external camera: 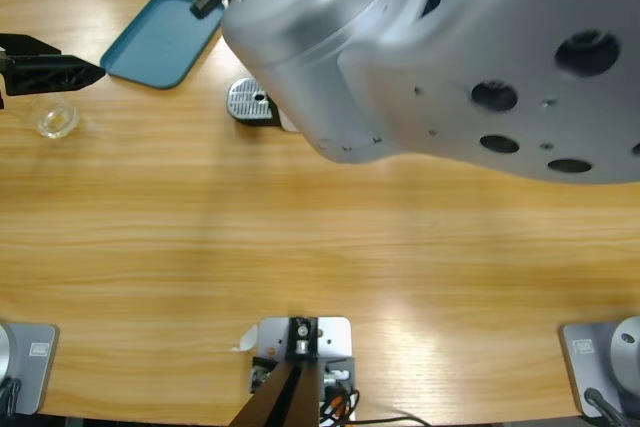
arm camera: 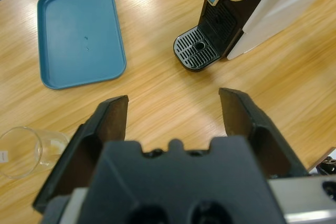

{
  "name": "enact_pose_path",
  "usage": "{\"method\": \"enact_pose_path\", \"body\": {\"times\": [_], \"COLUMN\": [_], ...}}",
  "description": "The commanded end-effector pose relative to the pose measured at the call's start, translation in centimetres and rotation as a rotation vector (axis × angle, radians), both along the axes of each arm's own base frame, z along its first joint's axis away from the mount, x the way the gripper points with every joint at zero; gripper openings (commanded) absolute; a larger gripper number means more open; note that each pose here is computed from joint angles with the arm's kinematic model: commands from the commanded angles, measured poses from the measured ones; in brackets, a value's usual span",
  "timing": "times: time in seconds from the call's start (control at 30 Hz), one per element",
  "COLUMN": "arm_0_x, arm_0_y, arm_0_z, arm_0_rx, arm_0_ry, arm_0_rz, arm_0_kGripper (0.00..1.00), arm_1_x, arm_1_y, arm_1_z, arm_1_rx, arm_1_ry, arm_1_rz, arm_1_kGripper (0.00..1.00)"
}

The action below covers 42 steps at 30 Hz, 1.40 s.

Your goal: Pour coffee

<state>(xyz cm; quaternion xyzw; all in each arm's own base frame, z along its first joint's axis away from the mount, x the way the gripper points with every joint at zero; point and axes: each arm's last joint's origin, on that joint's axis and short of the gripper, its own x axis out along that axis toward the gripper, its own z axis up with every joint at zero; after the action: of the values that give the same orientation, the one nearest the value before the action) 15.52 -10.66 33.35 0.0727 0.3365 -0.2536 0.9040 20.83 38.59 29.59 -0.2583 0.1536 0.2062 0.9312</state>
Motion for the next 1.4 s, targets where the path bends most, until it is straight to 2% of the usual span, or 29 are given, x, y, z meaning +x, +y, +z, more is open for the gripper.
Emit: {"method": "enact_pose_path", "body": {"times": [0.03, 0.3, 0.57, 0.6, 0.67, 0.7, 0.77, 0.87, 1.0, 1.17, 1.23, 1.3, 1.4], "arm_0_x": [0.1, 0.2, 0.5, 0.6, 0.6, 0.6, 0.5, 0.1, -0.5, 0.0, -0.3, -0.5, -0.9], "arm_0_y": [-0.2, -0.3, -0.5, -0.5, -0.5, -0.5, -0.5, -0.2, 0.6, 2.8, 4.4, 4.9, 5.7], "arm_0_z": [-1.5, -1.6, -2.0, -2.0, -2.0, -2.0, -1.9, -1.6, -0.8, -0.5, -0.4, -0.2, -1.0], "arm_0_rx": [0.042, 0.045, 0.054, 0.054, 0.055, 0.054, 0.053, 0.043, 0.018, -0.044, -0.09, -0.098, -0.103], "arm_0_ry": [0.061, 0.065, 0.079, 0.08, 0.082, 0.08, 0.078, 0.063, 0.028, 0.017, -0.017, -0.034, -0.023], "arm_0_rz": [-0.016, -0.016, -0.017, -0.017, -0.017, -0.017, -0.017, -0.017, -0.002, 0.109, 0.176, 0.203, 0.275], "arm_0_kGripper": [0.744, 0.743, 0.743, 0.743, 0.743, 0.743, 0.743, 0.744, 0.747, 0.753, 0.9, 0.922, 0.964], "arm_1_x": [-0.3, 0.0, 1.2, 1.1, 0.7, 0.3, -0.3, -1.2, -1.9, -5.8, -7.1, -8.3, -8.9], "arm_1_y": [1.0, 0.4, -1.8, -2.1, -2.8, -3.5, -4.9, -7.7, -13.2, -21.4, -24.6, -26.8, -28.0], "arm_1_z": [-10.6, -9.1, -1.7, -0.8, 1.2, 2.4, 4.5, 7.3, 9.1, 8.4, 8.0, 7.4, 5.7], "arm_1_rx": [-0.216, -0.207, -0.168, -0.166, -0.146, -0.115, -0.053, 0.026, 0.065, 0.082, 0.136, 0.176, 0.168], "arm_1_ry": [0.146, 0.103, 0.003, 0.008, 0.028, 0.044, 0.068, 0.123, 0.296, 0.343, 0.38, 0.408, 0.449], "arm_1_rz": [0.032, 0.01, 0.022, 0.034, 0.073, 0.096, 0.119, 0.137, 0.168, 0.132, 0.094, 0.064, 0.017], "arm_1_kGripper": [0.0, 0.0, 0.0, 0.058, 0.458, 0.602, 0.801, 0.984, 1.0, 1.0, 1.0, 1.0, 1.0]}}
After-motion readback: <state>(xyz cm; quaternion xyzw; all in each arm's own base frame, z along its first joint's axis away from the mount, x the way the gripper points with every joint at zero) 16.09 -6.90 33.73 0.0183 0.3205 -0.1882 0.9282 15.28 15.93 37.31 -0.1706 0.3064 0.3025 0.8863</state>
